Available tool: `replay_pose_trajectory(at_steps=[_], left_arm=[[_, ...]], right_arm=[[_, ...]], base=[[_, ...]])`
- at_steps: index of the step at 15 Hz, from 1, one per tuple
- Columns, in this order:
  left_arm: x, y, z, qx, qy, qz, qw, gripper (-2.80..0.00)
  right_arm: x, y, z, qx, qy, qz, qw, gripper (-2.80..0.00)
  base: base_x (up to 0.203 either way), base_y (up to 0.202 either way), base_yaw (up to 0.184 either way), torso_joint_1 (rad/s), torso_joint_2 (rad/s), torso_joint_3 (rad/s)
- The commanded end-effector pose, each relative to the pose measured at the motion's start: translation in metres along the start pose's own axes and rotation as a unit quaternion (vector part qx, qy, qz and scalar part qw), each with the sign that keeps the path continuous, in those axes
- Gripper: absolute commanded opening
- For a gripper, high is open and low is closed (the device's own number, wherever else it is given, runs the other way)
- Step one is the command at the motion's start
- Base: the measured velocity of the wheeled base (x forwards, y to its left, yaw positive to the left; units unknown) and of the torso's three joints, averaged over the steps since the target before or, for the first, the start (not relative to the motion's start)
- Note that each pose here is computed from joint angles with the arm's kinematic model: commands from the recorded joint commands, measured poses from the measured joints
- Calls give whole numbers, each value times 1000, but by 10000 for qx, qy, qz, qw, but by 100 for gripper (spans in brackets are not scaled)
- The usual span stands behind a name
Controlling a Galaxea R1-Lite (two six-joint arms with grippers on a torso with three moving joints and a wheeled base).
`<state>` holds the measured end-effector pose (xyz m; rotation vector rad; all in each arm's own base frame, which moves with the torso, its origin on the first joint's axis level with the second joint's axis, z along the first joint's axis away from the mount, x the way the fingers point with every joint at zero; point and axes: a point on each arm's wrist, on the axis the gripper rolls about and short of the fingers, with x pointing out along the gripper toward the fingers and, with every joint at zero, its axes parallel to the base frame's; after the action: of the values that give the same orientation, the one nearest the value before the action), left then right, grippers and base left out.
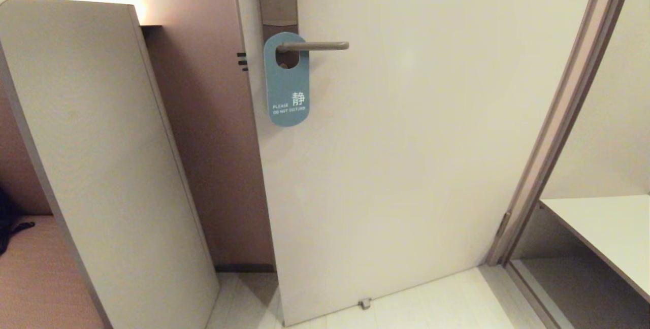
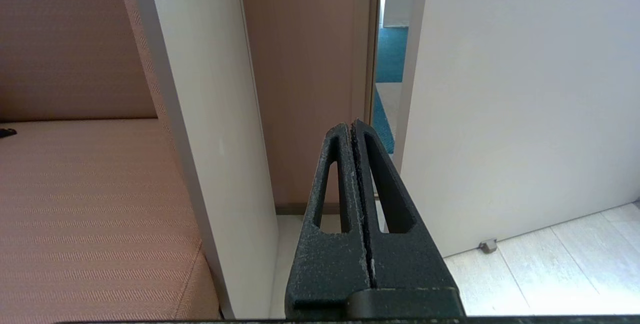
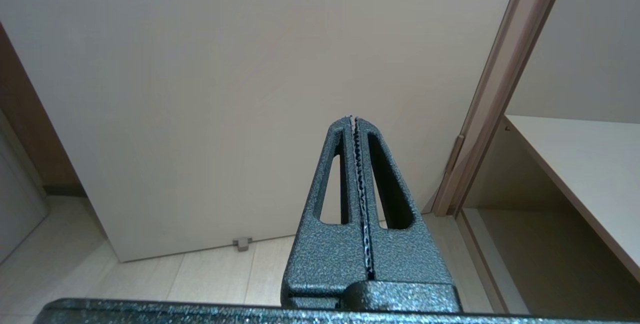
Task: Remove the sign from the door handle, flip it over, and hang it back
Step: Take down the sign
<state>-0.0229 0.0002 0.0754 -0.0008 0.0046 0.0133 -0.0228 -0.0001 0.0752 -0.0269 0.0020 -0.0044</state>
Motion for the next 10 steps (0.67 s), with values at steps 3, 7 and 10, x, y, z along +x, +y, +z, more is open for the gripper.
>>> replay_pose_trajectory(at_steps=[3, 7, 10], left_arm=[[0, 0, 0, 41, 8, 2, 10000, -280], [0, 0, 0, 4, 8, 2, 10000, -280], [0, 0, 0, -19, -8, 10, 10000, -280]], right_arm=[[0, 0, 0, -3, 6, -1, 10000, -280], [0, 0, 0, -3, 6, -1, 10000, -280], [0, 0, 0, -3, 6, -1, 10000, -280]], base=[[0, 0, 0, 0, 0, 0], [0, 0, 0, 0, 0, 0], [0, 0, 0, 0, 0, 0]])
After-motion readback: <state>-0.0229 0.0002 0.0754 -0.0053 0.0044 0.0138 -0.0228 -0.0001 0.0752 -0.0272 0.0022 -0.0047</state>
